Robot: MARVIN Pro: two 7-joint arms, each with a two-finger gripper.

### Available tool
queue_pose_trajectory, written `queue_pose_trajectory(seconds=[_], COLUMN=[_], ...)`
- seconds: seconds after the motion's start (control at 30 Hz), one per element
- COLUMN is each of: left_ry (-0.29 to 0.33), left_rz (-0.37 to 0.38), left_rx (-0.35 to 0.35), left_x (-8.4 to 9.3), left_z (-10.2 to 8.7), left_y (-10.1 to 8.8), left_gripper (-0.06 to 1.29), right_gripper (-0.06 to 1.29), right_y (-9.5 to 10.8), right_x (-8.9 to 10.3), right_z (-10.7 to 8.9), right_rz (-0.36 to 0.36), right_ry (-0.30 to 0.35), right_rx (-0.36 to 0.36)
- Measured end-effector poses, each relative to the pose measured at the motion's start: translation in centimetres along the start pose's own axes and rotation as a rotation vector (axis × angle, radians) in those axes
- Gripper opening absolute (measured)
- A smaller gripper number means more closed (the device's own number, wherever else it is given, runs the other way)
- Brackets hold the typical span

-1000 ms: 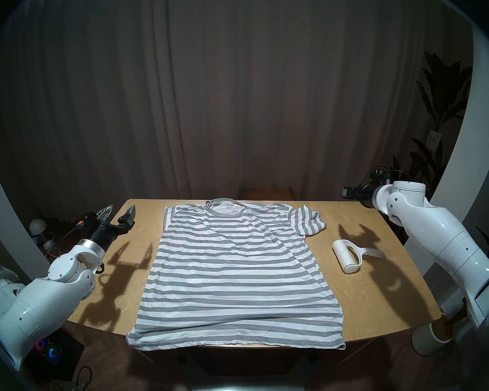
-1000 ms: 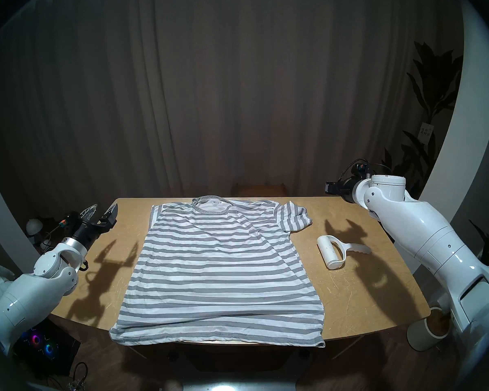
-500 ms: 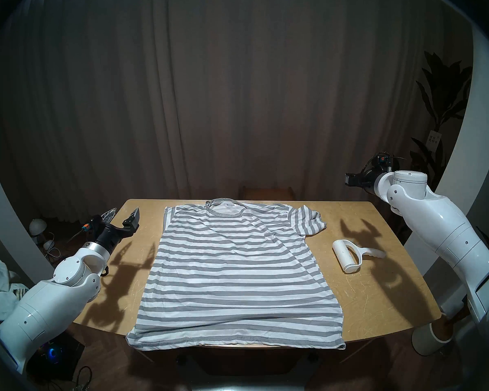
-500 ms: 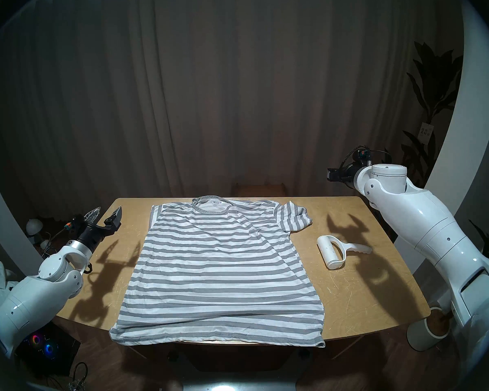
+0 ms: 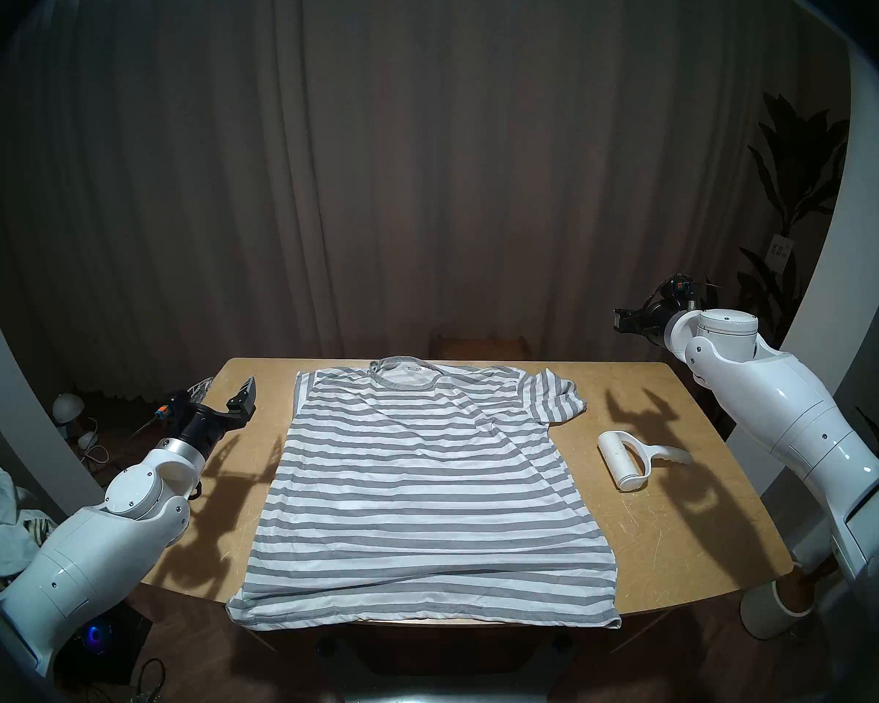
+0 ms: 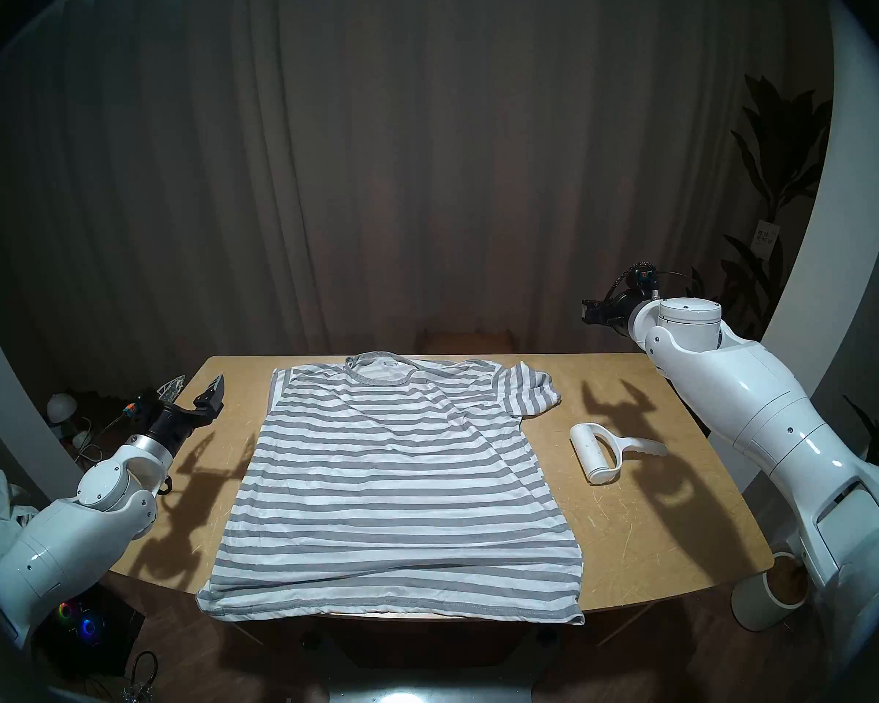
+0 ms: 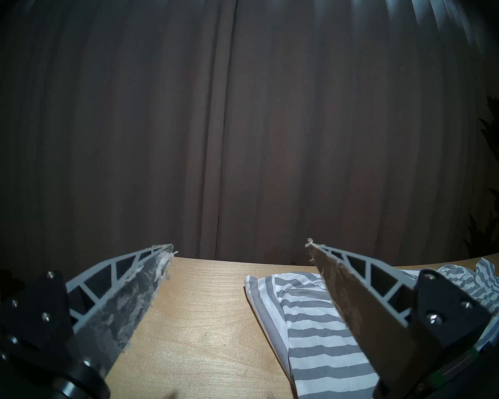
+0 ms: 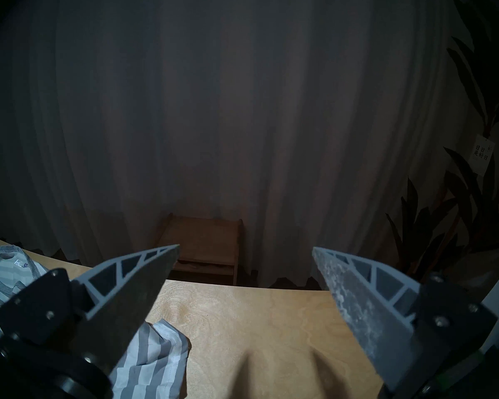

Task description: Use the fur roller to clean a top

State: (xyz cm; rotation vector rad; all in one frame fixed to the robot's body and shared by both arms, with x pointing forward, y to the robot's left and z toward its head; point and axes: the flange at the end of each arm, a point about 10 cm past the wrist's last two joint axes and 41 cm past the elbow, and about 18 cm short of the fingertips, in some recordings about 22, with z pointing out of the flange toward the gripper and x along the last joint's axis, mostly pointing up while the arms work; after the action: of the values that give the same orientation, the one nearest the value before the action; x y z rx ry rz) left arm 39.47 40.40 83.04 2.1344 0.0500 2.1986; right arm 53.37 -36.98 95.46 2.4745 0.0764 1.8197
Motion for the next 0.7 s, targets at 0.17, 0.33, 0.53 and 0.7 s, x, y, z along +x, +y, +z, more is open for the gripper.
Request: queue_pose_trajectory(seconds=[0.17, 0.33, 0.53, 0.7], left_ry=[0.003, 0.006, 0.012, 0.017], left_rz=[0.006, 0.012, 0.02, 0.027], left_rx=[0.01, 0.021, 0.032, 0.042], left_x=[0.0, 0.0, 0.0, 0.1], left_z=[0.1, 0.2, 0.4, 0.6], left_y=[0.1, 0.2, 0.3, 0.3], left_gripper=[1.22, 1.22, 1.22, 1.22], right_gripper=[1.2, 1.2, 1.2, 1.2], right_y=[-0.3, -0.8, -1.2, -1.5], right_x=[-0.5, -1.0, -1.4, -1.9], right_z=[0.5, 1.1, 1.6, 2.0], right_rz=[-0.008, -0.018, -0.032, -0.05], right_ry=[0.011, 0.026, 0.045, 0.058], right_rx=[0.011, 0.029, 0.048, 0.063])
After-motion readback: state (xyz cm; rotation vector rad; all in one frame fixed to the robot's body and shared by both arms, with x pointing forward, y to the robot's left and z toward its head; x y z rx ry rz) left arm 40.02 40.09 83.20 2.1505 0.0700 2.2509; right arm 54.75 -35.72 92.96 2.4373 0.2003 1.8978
